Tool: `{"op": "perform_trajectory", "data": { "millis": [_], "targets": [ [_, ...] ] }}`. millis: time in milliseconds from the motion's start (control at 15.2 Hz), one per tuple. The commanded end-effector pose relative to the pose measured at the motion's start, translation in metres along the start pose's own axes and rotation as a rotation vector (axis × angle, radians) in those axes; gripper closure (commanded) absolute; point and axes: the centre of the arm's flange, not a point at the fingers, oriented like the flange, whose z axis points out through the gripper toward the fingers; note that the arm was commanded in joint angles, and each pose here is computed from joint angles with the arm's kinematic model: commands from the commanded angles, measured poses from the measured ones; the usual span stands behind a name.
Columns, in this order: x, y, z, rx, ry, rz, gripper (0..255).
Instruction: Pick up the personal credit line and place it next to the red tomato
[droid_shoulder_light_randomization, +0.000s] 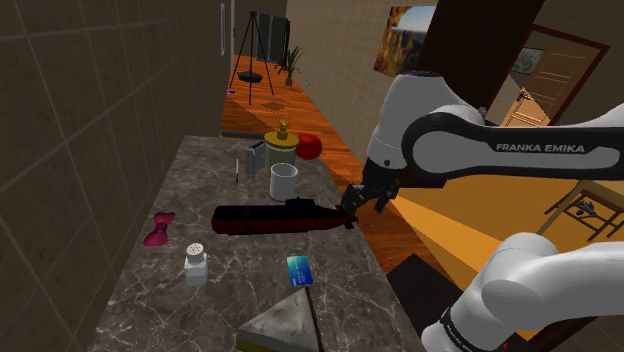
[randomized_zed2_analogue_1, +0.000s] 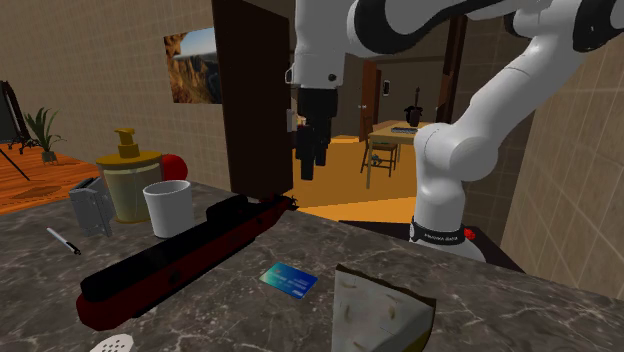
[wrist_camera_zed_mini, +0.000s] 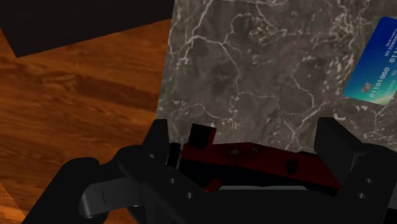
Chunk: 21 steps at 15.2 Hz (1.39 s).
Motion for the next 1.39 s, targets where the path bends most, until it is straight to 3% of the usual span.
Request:
{"op": "perform_trajectory", "data": {
  "millis": [0,726,1320],
  "targets": [
    [-0.001,-0.023,0.012,-0.002,0.014,0.042,0],
    [0.012,-0.153,0.082,-0.024,0.081,0.251,0],
    [0.016,-0.158,0.125,-0.026,0.084,0.262,0]
  ]
}}
